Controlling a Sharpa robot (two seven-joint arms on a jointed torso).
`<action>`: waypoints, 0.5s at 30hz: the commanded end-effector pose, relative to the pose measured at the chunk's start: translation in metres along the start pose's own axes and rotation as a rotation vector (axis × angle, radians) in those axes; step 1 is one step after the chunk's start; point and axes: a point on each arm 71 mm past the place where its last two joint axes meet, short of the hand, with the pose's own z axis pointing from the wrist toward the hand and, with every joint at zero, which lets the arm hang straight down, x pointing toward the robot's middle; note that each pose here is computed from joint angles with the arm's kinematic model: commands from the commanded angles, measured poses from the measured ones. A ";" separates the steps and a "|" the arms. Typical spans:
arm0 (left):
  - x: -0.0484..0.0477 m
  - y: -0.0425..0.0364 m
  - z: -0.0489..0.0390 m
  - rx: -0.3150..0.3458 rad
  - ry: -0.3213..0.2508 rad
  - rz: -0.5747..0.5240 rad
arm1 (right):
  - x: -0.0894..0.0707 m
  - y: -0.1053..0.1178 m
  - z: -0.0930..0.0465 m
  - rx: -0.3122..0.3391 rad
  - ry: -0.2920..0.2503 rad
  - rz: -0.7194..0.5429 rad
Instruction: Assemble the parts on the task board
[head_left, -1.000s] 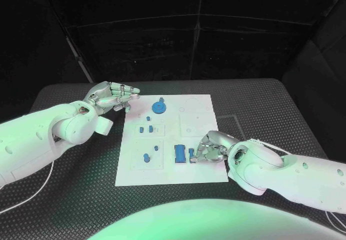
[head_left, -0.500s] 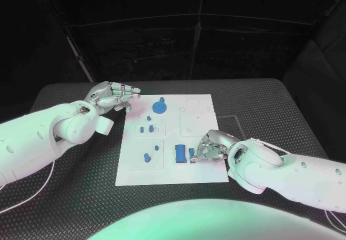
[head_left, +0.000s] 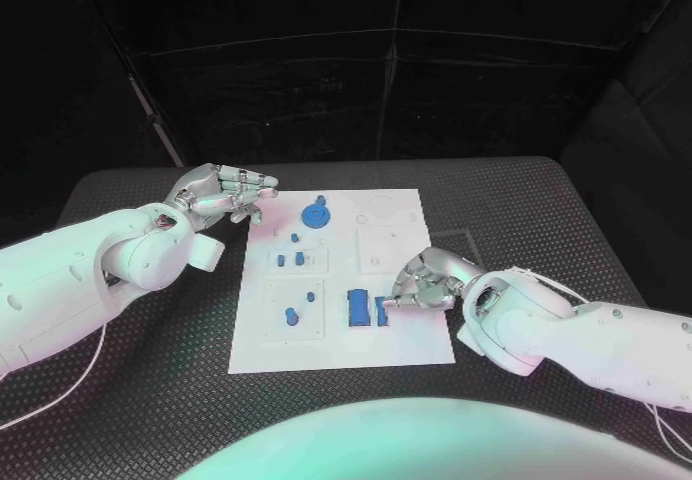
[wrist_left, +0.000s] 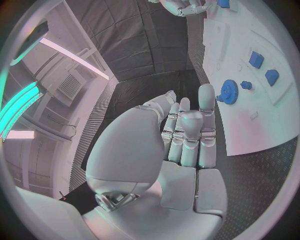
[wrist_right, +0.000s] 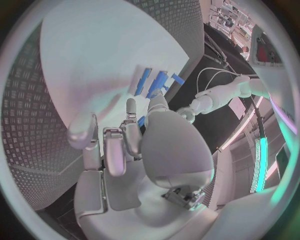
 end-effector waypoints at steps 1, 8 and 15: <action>-0.0005 -0.0027 0.0008 0.026 -0.021 -0.031 | -0.017 -0.001 0.011 -0.099 -0.007 0.291; -0.0078 -0.0030 0.0012 0.077 -0.101 -0.077 | -0.068 -0.009 0.051 -0.190 -0.112 0.613; -0.0162 0.0030 0.0106 0.143 -0.223 -0.142 | -0.093 -0.015 0.087 -0.262 -0.186 0.750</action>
